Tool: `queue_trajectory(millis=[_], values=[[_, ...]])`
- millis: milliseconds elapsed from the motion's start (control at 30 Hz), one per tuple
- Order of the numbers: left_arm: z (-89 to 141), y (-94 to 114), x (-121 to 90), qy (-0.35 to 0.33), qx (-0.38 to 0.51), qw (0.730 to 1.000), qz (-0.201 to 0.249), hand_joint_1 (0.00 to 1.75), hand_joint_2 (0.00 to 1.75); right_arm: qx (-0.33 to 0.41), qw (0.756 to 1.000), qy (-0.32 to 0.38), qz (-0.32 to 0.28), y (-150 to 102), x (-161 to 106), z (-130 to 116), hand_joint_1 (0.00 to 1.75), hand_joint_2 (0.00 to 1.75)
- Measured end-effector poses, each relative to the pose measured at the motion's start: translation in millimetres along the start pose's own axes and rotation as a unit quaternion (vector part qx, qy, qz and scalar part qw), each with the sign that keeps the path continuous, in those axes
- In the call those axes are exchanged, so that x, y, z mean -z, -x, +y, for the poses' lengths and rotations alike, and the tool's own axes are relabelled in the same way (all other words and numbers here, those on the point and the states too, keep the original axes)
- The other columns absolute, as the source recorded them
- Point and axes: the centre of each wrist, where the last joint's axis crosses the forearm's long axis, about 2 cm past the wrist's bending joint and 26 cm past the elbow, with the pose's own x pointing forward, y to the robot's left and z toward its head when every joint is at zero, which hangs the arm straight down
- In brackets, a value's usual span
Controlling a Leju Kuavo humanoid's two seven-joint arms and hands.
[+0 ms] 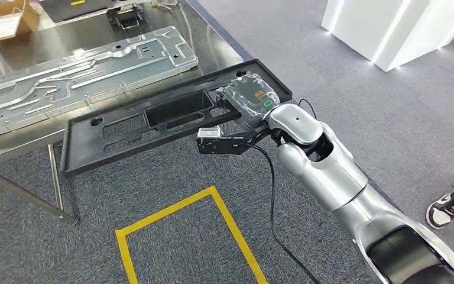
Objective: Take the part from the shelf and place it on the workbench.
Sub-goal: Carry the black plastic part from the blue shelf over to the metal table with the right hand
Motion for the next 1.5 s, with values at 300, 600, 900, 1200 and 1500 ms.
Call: queue_trajectory(millis=[300,600,900,1200,1500], values=[[1.5,-4.3,0.6,0.001,0.007,1.0,-0.001,0.0,1.75,0.001,1.0,-0.004,-0.005,-4.4,4.3,0.9,1.68,1.75],[13.1,-13.9,-4.1,0.006,0.03,1.0,0.001,0.0,1.75,0.015,0.999,-0.01,-0.03,-29.3,15.9,6.6,1.68,1.75],[8.6,-2.0,-5.4,0.007,0.017,1.0,0.007,0.0,1.75,0.001,1.0,-0.007,-0.027,-25.1,15.4,8.1,1.68,1.75],[8.1,-3.1,-4.6,0.006,0.015,1.0,0.006,0.0,1.75,-0.005,1.0,-0.006,-0.02,-25.0,14.3,10.1,1.68,1.75],[7.3,-2.7,-4.1,0.007,0.017,1.0,0.008,0.0,1.75,-0.01,1.0,-0.005,-0.02,-24.7,13.8,9.9,1.68,1.75]])
